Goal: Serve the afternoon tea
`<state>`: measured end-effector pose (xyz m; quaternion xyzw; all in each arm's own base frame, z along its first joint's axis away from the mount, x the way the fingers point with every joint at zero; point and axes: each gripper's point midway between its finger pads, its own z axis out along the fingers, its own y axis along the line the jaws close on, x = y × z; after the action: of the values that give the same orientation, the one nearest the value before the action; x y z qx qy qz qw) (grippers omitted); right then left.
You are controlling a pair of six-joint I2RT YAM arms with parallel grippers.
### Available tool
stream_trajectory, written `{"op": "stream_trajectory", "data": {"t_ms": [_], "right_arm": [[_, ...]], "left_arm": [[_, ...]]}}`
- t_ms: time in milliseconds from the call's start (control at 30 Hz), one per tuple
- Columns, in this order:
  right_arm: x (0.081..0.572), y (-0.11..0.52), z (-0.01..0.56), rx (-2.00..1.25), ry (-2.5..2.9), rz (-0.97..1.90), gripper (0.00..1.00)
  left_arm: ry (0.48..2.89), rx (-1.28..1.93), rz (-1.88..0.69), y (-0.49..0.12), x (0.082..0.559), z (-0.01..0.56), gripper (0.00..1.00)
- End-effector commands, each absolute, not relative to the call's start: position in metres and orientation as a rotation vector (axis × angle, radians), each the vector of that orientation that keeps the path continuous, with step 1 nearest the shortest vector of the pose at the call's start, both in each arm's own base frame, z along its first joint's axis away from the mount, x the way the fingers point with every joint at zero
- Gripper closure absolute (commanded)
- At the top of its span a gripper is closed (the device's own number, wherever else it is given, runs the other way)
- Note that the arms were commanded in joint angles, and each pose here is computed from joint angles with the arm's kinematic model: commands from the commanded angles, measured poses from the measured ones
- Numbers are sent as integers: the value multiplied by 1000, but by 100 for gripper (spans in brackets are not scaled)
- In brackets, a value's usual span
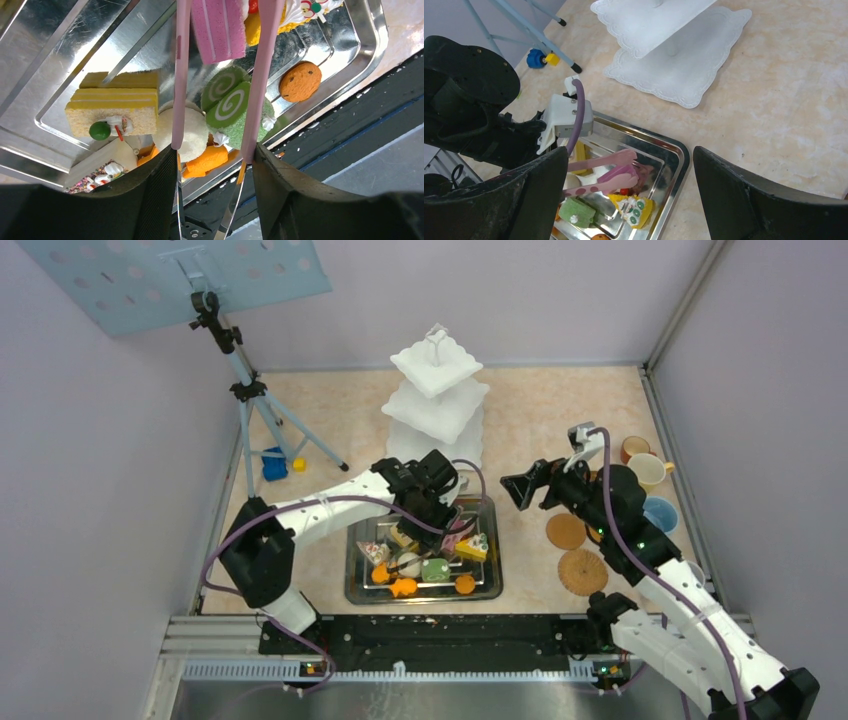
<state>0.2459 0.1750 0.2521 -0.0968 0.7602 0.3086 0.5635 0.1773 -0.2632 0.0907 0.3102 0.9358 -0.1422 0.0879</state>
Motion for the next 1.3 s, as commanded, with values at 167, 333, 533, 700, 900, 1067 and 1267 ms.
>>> {"op": "stream_trajectory", "data": {"t_ms": [167, 333, 533, 700, 900, 1067, 1267], "right_arm": [[244, 180, 259, -229, 1755, 764, 7], [244, 181, 259, -227, 1755, 773, 7], [243, 182, 258, -222, 1754, 784, 7], [243, 184, 258, -222, 1754, 794, 7], [243, 182, 257, -222, 1756, 787, 7], [243, 183, 256, -227, 1754, 792, 7], [243, 182, 260, -247, 1747, 773, 7]], "left_arm": [[2759, 816, -344, -254, 186, 104, 43], [2804, 818, -393, -256, 173, 101, 41], [2801, 783, -405, -256, 172, 105, 41], [2724, 775, -344, -250, 185, 119, 44], [2615, 869, -157, -230, 207, 134, 44], [2329, 1086, -37, -228, 244, 153, 42], [2108, 1204, -5, -241, 286, 153, 39]]}}
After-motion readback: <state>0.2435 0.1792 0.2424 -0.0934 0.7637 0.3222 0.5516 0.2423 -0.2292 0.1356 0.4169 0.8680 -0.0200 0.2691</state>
